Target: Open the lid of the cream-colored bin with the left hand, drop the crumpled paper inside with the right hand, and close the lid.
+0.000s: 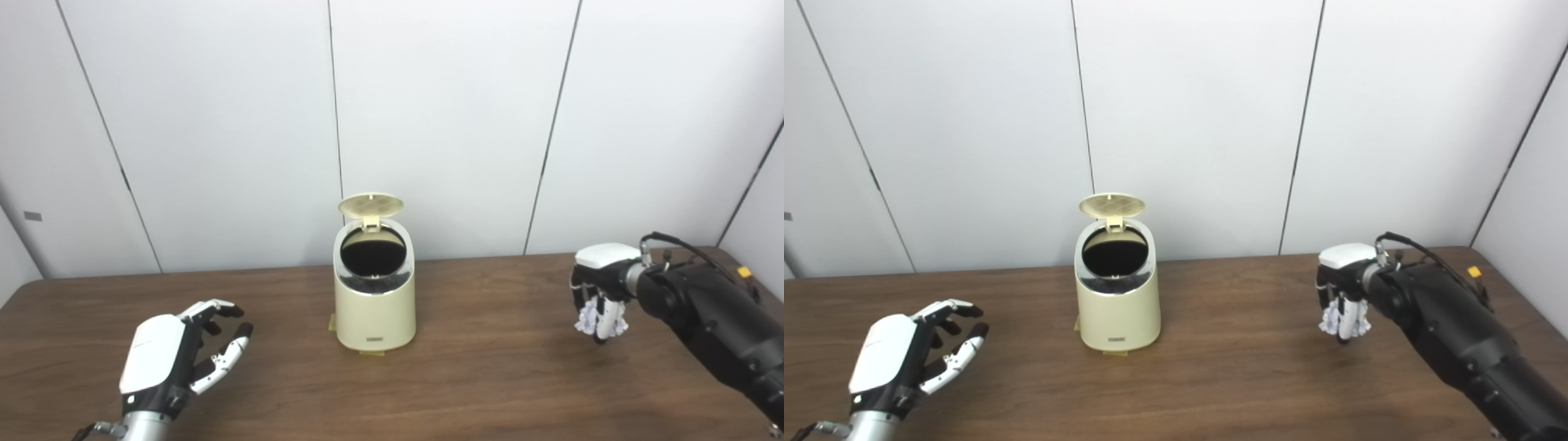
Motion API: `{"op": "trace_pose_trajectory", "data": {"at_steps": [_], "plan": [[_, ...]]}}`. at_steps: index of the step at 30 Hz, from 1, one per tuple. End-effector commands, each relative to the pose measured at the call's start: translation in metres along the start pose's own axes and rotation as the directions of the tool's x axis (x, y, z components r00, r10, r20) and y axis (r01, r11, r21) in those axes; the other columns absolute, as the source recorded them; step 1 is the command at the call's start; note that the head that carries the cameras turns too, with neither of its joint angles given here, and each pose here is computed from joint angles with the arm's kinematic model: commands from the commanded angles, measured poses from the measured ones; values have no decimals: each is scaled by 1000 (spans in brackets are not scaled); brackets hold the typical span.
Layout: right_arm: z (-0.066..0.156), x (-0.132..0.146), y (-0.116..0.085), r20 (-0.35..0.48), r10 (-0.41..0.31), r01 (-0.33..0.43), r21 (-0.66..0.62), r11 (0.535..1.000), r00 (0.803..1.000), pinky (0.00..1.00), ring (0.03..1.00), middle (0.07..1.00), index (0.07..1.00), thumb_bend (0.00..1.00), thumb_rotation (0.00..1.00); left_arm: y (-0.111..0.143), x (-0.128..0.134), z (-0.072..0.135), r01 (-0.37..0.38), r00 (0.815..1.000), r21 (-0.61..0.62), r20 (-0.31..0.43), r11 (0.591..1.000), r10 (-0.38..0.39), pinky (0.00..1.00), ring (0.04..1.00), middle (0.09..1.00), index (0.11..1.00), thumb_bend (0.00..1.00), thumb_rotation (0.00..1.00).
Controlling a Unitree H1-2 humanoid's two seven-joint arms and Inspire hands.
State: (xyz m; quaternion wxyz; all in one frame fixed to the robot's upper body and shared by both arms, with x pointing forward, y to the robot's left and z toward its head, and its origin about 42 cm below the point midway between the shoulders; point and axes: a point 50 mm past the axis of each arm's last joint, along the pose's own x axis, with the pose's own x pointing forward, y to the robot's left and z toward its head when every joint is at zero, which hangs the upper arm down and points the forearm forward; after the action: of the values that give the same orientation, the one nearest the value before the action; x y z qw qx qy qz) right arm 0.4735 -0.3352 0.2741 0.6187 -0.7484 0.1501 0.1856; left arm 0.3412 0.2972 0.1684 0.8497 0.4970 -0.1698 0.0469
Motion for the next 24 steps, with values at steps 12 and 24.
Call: {"op": "trace_pose_trajectory", "data": {"at_steps": [12, 24], "plan": [[27, -46, -92, 157, -221, 234, -66, 970, 962, 280, 356, 404, 495, 528, 0, 16, 15, 7, -66, 996, 11, 56, 998, 65, 462, 602, 693, 672, 423, 712], [83, -87, -133, 312, -274, 325, -122, 938, 910, 396, 362, 419, 490, 530, 0, 14, 16, 10, -57, 998, 12, 34, 998, 56, 430, 576, 703, 690, 426, 726]]}}
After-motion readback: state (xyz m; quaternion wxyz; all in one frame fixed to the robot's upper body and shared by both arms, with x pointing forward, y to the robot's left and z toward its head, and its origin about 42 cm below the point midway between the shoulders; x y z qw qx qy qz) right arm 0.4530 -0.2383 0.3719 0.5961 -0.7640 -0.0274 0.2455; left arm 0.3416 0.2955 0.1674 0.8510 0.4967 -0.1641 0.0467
